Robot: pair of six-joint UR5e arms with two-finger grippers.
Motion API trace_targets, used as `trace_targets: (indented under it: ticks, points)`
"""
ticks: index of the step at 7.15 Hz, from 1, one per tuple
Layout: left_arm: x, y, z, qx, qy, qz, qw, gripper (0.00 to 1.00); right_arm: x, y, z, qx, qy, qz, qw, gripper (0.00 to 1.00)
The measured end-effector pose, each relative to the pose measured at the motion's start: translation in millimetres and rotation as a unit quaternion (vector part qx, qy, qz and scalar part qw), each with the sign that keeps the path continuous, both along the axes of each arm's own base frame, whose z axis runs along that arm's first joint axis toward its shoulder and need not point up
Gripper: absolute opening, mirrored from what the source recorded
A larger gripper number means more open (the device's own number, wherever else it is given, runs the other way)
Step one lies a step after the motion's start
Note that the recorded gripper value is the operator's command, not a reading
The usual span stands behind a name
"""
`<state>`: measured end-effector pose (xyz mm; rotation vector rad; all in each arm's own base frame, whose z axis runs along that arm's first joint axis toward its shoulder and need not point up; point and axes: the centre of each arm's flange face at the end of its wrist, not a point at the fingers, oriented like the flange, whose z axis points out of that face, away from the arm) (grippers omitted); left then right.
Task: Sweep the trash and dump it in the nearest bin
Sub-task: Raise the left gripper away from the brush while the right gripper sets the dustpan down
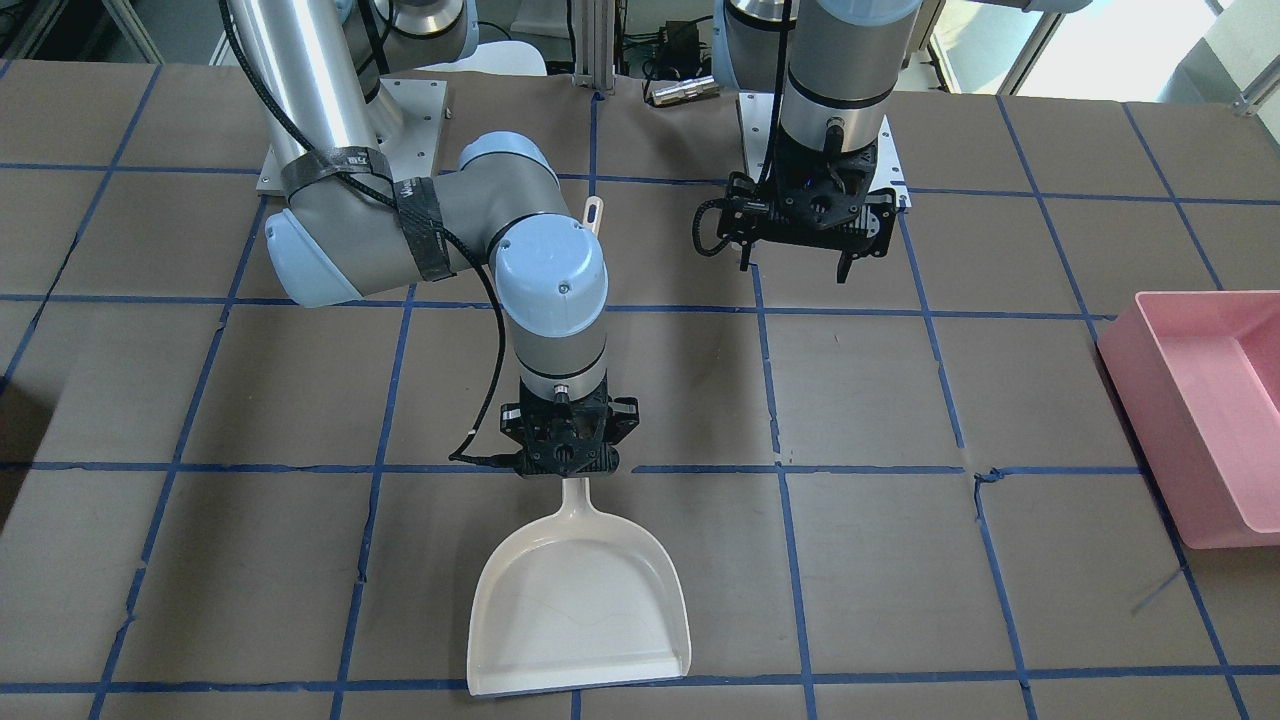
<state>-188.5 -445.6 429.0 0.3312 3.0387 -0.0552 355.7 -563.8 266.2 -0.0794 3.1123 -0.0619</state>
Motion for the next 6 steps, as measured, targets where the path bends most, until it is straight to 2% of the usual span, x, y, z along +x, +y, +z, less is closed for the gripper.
trace_targets:
  ticks: [2, 4, 5, 6]
  points:
    - [2, 6, 3, 0.006, -0.003, -0.021, 0.9997, 1.00, -2, 0, -1, 0.004, -0.002, 0.015, 0.9999, 0.00]
    - [6, 20, 8, 0.030, -0.018, -0.025, 0.9991, 1.00, -3, 0, -3, 0.011, -0.013, 0.030, 0.9994, 0.01]
    - [8, 23, 8, 0.036, -0.022, -0.025, 0.9988, 1.00, -3, 0, -3, 0.014, -0.015, 0.033, 0.9993, 0.09]
    - [11, 24, 6, 0.038, -0.022, -0.023, 0.9988, 1.00, -4, 0, -5, 0.017, -0.015, 0.033, 0.9992, 0.34]
